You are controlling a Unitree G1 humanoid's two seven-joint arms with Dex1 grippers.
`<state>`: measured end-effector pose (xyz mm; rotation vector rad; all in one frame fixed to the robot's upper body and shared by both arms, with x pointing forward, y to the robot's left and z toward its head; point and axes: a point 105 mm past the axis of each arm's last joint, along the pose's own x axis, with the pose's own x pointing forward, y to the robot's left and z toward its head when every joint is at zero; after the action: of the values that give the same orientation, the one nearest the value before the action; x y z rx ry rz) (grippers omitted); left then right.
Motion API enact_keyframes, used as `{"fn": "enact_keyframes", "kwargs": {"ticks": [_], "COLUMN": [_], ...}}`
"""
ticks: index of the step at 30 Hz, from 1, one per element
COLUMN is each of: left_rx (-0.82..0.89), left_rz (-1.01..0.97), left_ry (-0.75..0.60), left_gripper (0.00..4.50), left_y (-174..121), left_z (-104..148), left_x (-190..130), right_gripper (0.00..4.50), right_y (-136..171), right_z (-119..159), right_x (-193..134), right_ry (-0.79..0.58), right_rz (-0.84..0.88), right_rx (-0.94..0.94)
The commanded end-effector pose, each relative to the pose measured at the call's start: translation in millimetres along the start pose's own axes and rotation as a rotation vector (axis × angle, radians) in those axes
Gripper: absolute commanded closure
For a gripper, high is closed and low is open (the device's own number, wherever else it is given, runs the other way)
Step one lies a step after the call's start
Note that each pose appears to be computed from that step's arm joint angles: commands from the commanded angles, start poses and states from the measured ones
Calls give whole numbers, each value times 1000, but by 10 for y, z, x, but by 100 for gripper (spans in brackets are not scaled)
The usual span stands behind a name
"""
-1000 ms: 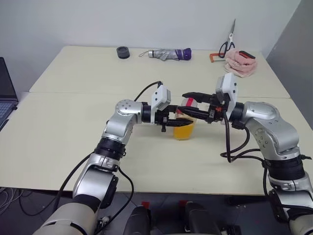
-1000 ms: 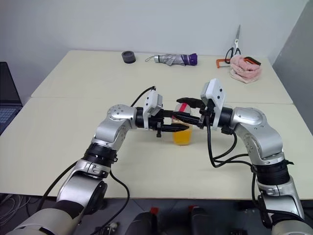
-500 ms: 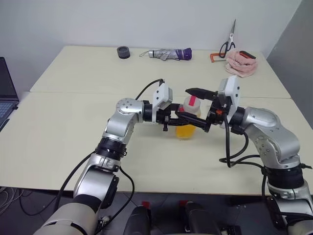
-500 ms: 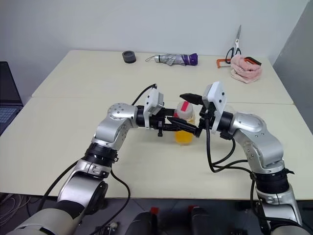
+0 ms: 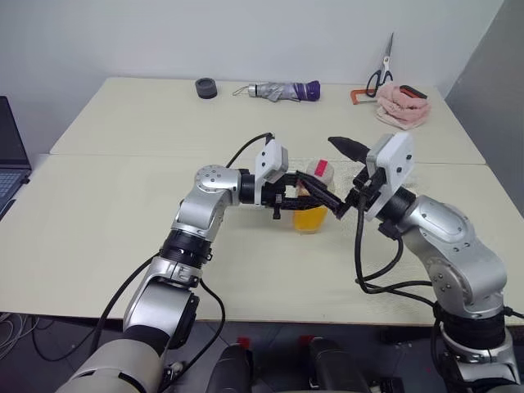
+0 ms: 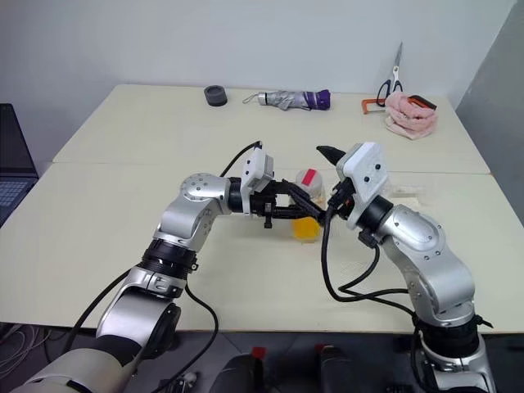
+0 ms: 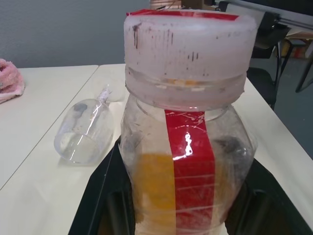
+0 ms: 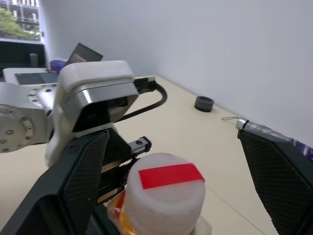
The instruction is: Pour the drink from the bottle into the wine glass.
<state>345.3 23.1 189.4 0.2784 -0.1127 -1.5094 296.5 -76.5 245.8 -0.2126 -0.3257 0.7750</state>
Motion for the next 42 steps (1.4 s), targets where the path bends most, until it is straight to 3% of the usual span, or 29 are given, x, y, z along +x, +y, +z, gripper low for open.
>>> {"fn": "enact_keyframes", "kwargs": {"ticks": [1,42], "left_rx": [34,40], "left_rz": [3,12], "left_ry": [-37,-25], "left_gripper": [276,276], "left_y": [10,24], "left_z": [106,72], "left_x": [8,-15], "right_gripper": [0,0], "right_y": [-24,-113], "right_z": [75,5], "right_x": [-48,-273], "right_ry": [-24,42], "right_rz": [-37,-70], "right_rx": [-39,-43]}}
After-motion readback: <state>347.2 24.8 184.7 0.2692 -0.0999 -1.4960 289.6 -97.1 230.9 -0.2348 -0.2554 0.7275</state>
